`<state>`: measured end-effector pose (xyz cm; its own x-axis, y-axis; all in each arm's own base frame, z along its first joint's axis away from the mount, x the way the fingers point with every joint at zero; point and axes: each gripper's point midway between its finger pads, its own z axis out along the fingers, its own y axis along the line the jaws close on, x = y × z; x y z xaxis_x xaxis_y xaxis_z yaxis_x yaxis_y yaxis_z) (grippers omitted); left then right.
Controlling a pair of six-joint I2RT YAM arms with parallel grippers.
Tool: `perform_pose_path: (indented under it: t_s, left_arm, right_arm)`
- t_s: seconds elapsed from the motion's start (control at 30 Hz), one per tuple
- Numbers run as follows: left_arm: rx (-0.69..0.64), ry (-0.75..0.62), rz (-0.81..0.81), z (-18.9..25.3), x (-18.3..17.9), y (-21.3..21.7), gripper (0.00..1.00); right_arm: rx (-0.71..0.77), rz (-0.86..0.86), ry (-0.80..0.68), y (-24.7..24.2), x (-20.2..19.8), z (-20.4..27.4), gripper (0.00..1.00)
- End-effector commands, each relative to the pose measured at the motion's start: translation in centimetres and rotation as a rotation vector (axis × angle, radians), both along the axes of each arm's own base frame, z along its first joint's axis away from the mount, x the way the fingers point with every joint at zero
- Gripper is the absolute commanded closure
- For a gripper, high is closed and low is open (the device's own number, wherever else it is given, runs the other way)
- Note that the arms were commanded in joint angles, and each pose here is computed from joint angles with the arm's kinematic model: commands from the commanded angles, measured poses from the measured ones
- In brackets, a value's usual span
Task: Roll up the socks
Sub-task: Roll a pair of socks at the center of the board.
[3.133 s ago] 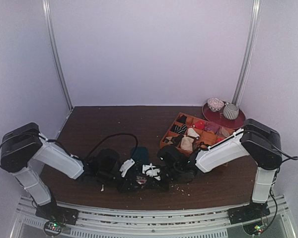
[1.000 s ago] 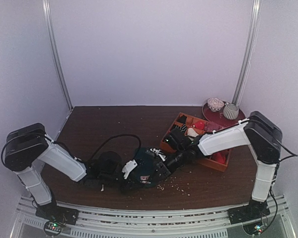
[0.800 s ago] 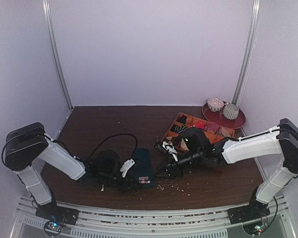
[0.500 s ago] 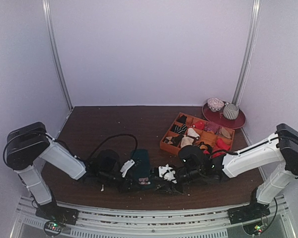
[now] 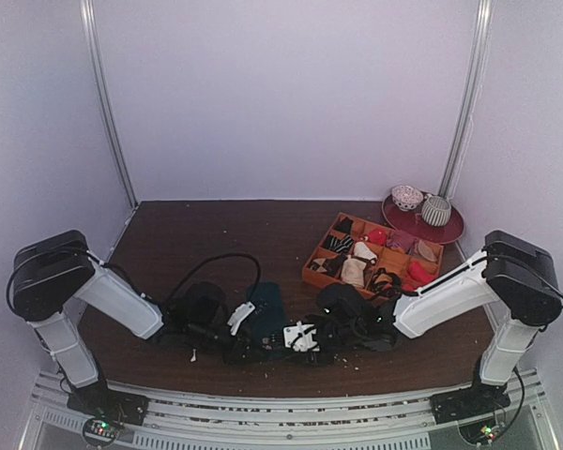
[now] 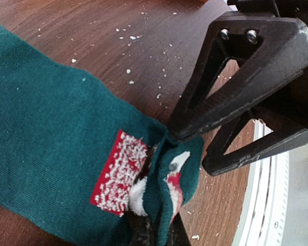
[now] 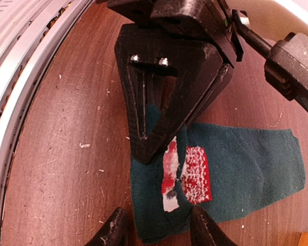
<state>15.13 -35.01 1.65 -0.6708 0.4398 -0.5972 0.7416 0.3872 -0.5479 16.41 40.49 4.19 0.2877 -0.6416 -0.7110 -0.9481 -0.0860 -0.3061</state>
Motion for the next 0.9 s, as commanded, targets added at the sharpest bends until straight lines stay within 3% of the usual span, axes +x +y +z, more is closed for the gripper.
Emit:
perform_pose_path:
  t_s: [0.0, 0.23, 0.47, 0.63, 0.77, 0.87]
  left_arm:
    - [0.271, 0.185, 0.002, -6.4, -3.7, 5.4, 1.0]
    - [0.27, 0.192, -0.003, -6.7, -3.8, 5.5, 1.0]
    - [0.231, 0.129, -0.014, -5.3, -2.9, 4.7, 1.0]
    - [0.193, -0.1, 0.036, -0.9, 0.1, 4.5, 0.59]
    - [0.089, -0.357, 0.108, 5.7, 2.5, 5.1, 0.48]
    - [-0.027, -0.521, 0.129, 9.7, 2.6, 5.6, 0.44]
  right_arm:
    - [-0.028, 0.013, -0.03, 0.9, 0.4, -0.5, 0.58]
    - [-0.091, -0.01, 0.015, 0.5, 0.2, -3.1, 0.62]
    - [-0.181, -0.138, 0.128, -0.9, 0.4, -5.4, 0.82]
    - [-0.189, -0.146, 0.357, -1.1, -1.9, -5.2, 0.87]
    - [-0.18, -0.145, 0.655, -0.1, -4.1, -3.9, 0.87]
    - [-0.277, -0.253, 0.957, 0.0, -4.7, -4.4, 0.87]
